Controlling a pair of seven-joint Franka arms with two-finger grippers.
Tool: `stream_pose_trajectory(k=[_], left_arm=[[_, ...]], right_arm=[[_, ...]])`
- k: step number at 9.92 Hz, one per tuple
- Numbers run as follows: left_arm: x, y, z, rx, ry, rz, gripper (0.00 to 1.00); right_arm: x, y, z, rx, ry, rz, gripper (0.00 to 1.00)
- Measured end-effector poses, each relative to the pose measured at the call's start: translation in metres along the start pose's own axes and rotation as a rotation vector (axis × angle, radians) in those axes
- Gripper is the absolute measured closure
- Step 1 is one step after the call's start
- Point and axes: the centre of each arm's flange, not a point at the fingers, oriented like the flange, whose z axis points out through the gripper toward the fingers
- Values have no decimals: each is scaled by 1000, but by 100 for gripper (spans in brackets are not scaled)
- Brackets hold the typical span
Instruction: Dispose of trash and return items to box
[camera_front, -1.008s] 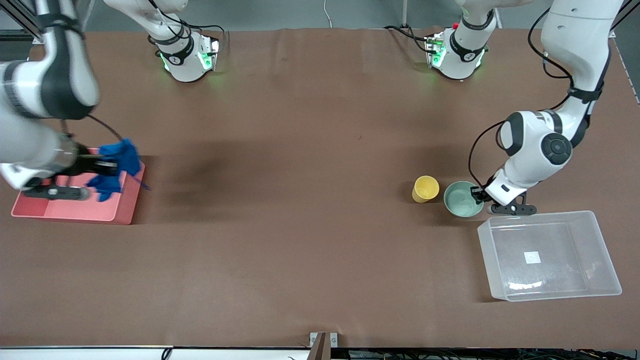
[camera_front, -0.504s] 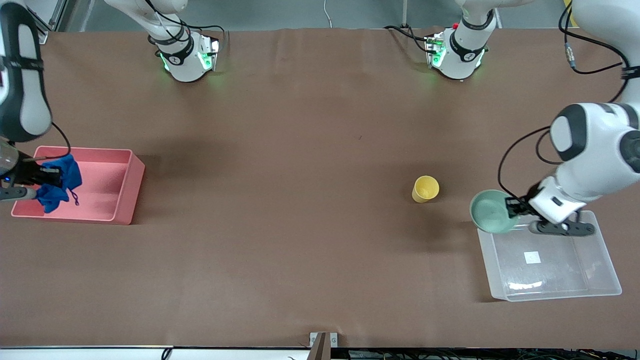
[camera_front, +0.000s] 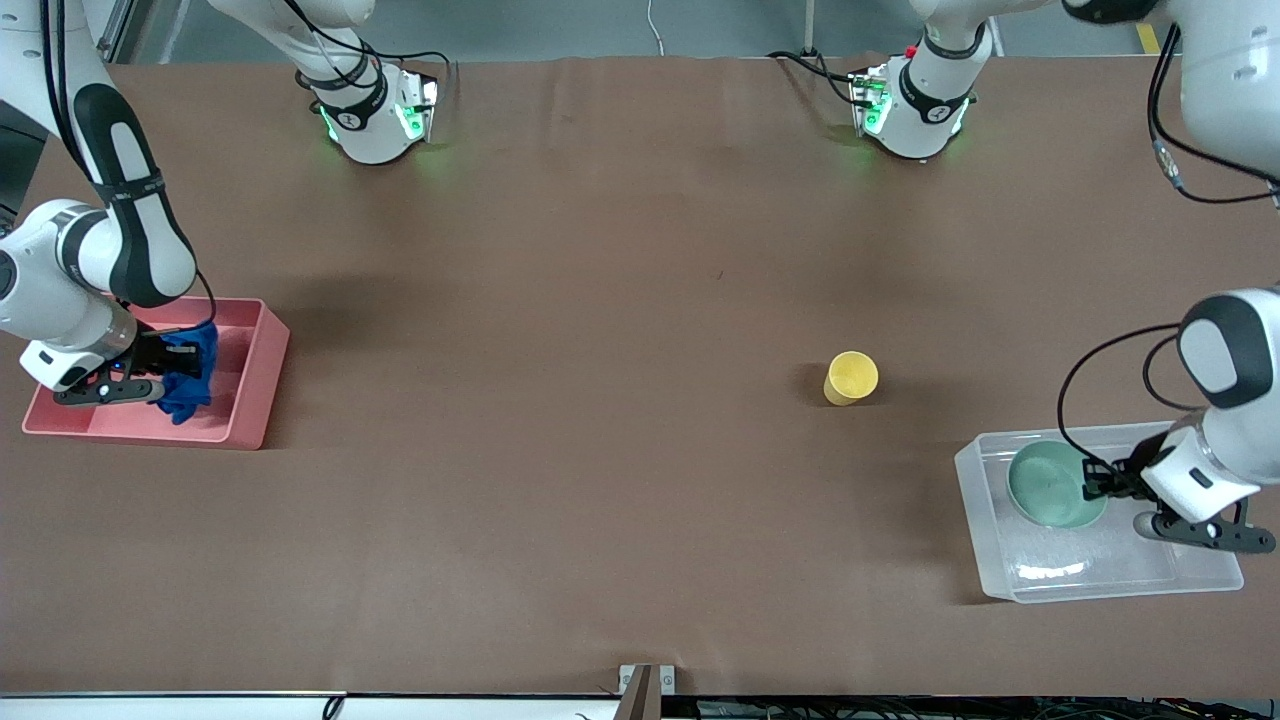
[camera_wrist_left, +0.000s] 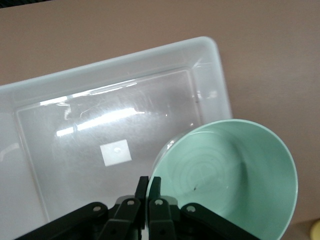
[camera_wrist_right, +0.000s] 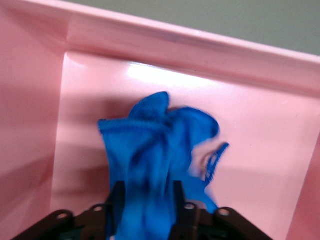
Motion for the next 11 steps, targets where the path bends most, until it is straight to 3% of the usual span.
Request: stream_pose_trajectory(k=[1, 3, 4, 7, 9, 11], left_arm=[[1, -14, 16, 12, -1, 10, 96], [4, -25, 43, 27, 16, 10, 96], [6, -27, 55, 34, 35, 8, 96], [4, -29, 99, 38, 50, -27, 95], [7, -23, 102, 36, 52, -55, 85], [12, -24, 86, 46, 78, -60, 57]], right_arm=[[2, 0, -14, 13, -14, 2, 34], [13, -9, -92, 47, -21, 101, 7], [24, -27, -145, 59, -17, 176, 0], [44, -82, -284, 68, -8, 332, 0], [31, -82, -359, 70, -15, 346, 0], [7, -76, -401, 71, 2, 363, 0]])
